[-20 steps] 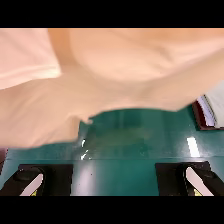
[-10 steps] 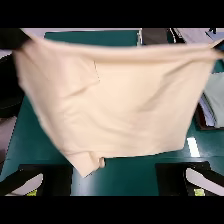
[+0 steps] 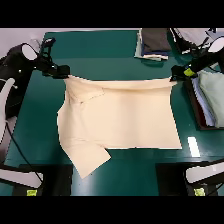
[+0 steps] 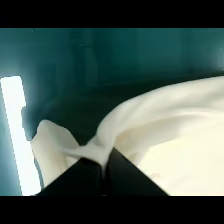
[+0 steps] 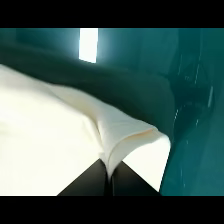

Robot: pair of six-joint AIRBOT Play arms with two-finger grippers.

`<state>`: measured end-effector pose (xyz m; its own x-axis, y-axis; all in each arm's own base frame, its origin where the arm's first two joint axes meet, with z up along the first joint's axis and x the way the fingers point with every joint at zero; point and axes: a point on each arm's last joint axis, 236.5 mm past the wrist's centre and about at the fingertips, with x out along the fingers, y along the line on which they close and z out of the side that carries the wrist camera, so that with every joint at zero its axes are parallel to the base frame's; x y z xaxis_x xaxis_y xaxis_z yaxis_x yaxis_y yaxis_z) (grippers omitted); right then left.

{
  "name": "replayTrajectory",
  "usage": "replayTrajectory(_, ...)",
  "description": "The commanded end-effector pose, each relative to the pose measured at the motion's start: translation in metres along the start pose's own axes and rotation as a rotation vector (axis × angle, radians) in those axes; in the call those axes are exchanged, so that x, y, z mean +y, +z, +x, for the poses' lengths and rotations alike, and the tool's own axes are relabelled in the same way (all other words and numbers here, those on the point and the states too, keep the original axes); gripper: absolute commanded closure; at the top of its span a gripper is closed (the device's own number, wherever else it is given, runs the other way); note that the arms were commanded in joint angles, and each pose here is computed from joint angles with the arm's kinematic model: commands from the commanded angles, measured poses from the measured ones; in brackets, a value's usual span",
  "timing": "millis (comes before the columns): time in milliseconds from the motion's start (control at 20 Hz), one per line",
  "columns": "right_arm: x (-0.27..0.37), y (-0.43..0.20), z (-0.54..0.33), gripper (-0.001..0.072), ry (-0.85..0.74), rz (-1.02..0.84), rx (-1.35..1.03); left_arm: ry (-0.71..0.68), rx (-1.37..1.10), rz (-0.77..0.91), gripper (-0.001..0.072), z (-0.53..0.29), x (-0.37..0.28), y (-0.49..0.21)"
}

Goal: Fold the shirts.

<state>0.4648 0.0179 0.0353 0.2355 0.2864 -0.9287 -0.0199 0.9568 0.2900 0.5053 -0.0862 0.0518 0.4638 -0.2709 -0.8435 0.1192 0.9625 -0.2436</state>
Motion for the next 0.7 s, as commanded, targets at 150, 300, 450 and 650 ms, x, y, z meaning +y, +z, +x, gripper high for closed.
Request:
replayTrajectory(150,-0.025,0.029,-0.021,0.0692,-0.018,-0.017,-0.045,-0.052,0.052,-0.032,0.0683,-0.018,0.034,0.006)
replayTrajectory(300,-0.026,0.011,-0.019,0.0692,-0.013,-0.027,0.0,-0.095,0.11,-0.051,0.0683,-0.014,0.03,-0.011)
replayTrajectory(450,-0.026,-0.014,-0.003,0.0692,-0.004,-0.006,0.06,-0.194,0.202,-0.056,0.0682,-0.007,0.01,-0.039)
replayTrajectory(650,-0.025,-0.055,0.01,0.0692,0.004,0.025,0.127,-0.222,0.407,-0.104,0.0684,0.008,0.01,-0.104)
